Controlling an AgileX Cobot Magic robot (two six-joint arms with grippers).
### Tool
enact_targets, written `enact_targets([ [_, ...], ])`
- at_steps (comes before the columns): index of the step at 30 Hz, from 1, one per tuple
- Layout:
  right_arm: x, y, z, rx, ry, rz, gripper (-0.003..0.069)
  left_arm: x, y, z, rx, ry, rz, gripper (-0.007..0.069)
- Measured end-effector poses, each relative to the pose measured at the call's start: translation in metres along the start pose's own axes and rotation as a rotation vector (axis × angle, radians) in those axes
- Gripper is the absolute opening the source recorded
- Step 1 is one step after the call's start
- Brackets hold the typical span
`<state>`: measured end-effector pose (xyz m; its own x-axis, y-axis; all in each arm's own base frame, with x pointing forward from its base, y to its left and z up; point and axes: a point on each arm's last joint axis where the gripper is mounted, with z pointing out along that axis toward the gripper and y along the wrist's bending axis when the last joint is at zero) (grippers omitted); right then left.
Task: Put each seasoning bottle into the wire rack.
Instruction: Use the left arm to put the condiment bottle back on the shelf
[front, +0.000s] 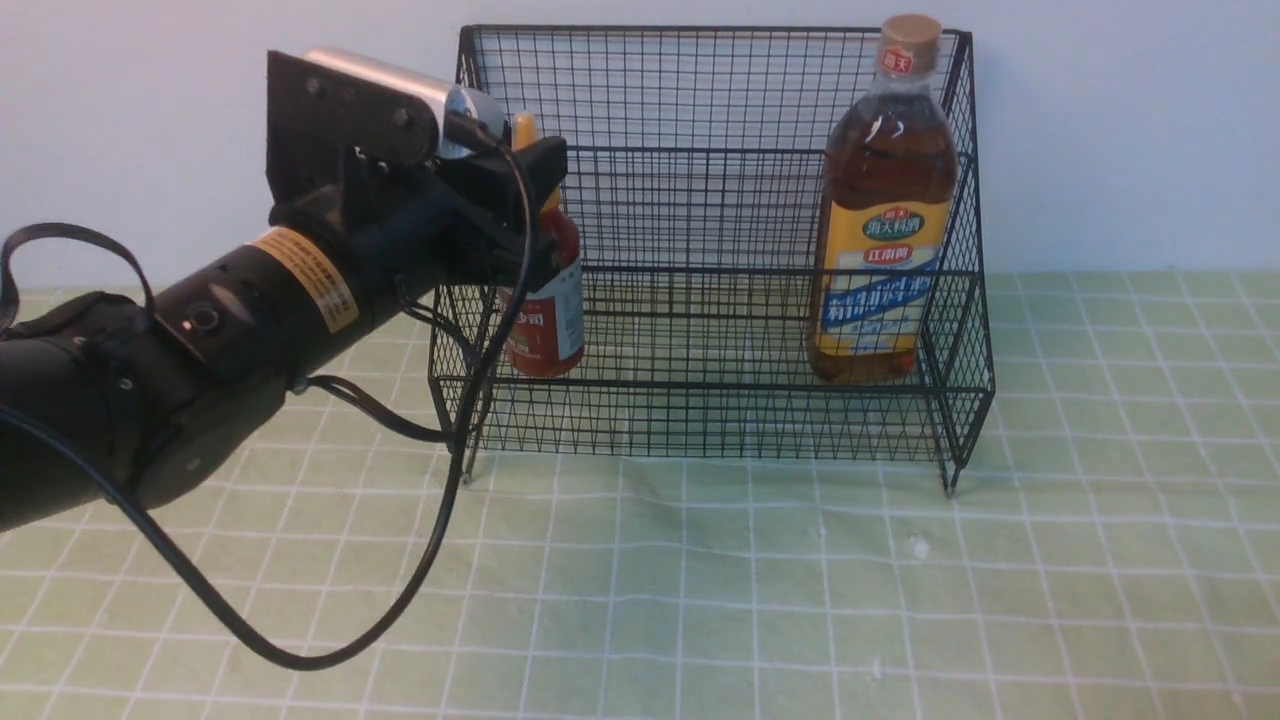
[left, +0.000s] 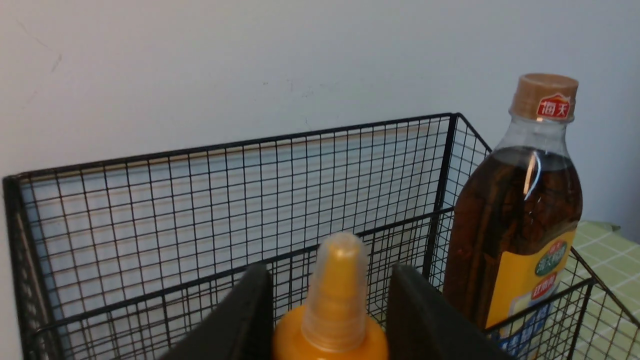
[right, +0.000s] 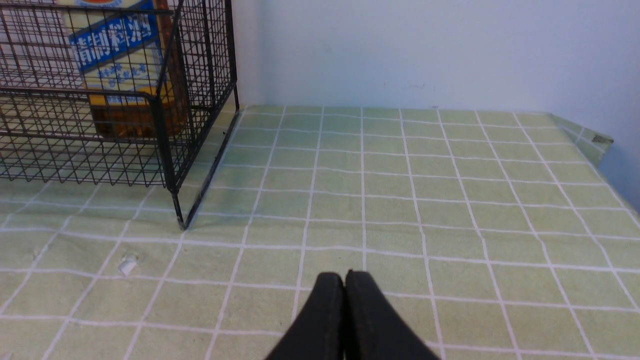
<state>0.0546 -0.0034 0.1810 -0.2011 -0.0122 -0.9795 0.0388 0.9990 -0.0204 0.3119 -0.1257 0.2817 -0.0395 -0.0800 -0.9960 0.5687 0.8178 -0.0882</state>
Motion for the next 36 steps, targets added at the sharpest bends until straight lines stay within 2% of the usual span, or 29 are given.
enact_targets([
  [5,0.000,0.000,0.000,0.000,0.000,0.000,-0.0014,0.007,0.000,0.005,0.023,-0.027,0.074,0.0267],
  [17,0.000,0.000,0.000,0.000,0.000,0.000,-0.0014,0.021,0.004,0.012,0.014,0.021,0.073,0.0267],
  [36,0.000,0.000,0.000,0.000,0.000,0.000,-0.0014,0.057,0.013,0.020,-0.036,0.177,-0.071,0.0267],
])
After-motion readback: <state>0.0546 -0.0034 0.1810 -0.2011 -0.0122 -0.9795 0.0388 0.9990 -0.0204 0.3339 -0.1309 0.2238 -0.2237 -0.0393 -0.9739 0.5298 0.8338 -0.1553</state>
